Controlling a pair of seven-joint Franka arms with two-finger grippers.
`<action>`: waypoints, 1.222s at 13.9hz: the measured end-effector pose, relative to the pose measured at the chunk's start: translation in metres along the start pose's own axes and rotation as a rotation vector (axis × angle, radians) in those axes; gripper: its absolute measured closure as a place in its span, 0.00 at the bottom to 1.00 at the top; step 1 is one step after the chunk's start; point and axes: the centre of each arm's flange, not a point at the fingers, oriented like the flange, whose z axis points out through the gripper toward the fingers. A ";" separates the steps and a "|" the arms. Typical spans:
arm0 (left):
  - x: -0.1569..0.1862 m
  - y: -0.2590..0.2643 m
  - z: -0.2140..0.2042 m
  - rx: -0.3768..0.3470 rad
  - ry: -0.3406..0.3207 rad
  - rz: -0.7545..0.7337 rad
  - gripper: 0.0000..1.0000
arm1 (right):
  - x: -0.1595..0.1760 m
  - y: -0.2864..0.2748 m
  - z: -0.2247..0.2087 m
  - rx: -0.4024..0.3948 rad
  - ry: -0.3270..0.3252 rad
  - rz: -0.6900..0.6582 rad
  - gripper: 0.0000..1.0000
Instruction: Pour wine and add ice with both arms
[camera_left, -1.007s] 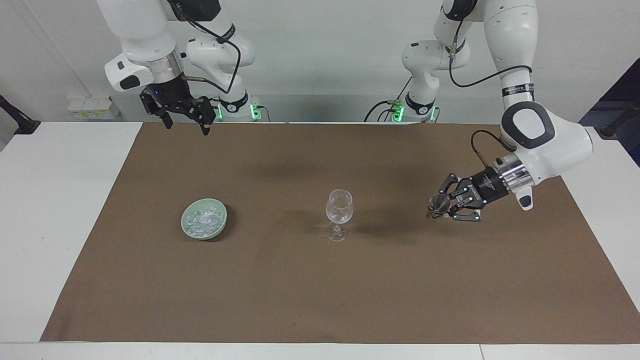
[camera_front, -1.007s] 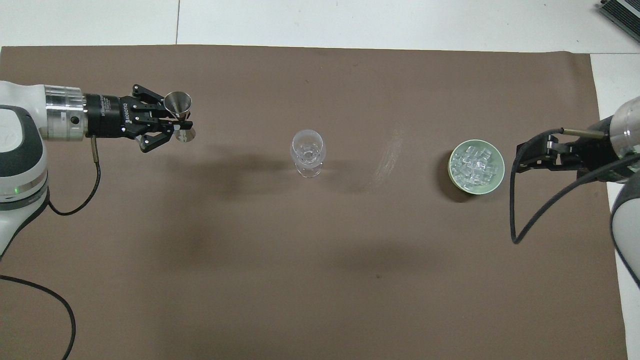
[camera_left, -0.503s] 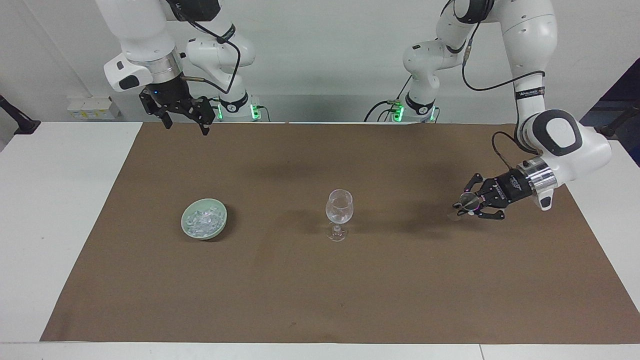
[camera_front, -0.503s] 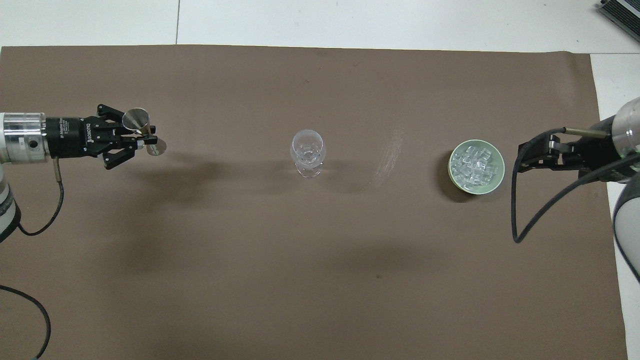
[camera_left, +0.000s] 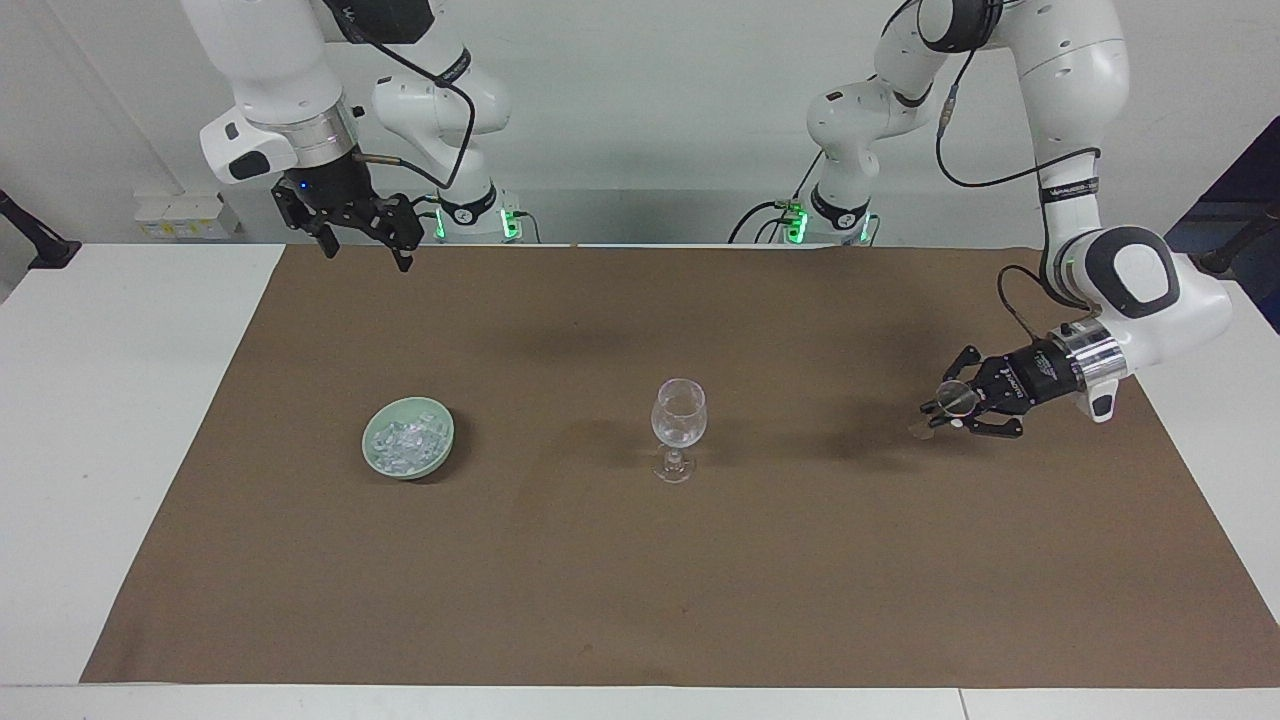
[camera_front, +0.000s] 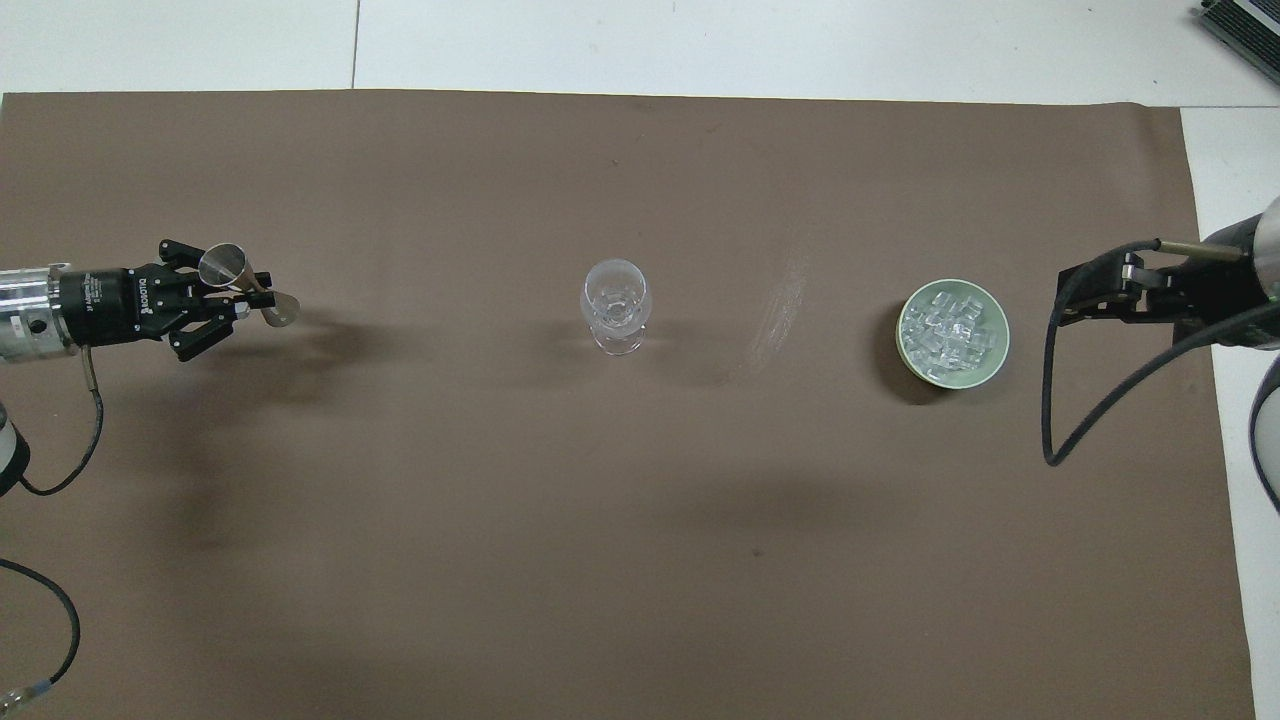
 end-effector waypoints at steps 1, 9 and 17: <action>0.001 0.001 0.000 -0.003 -0.007 0.008 0.78 | 0.002 0.003 0.001 0.001 0.006 -0.015 0.00; 0.029 -0.003 0.015 -0.007 -0.026 0.080 0.78 | 0.016 0.005 0.049 0.006 0.026 -0.101 0.00; 0.042 -0.007 0.017 -0.023 -0.019 0.100 0.78 | 0.038 -0.002 0.181 0.021 0.061 -0.127 0.00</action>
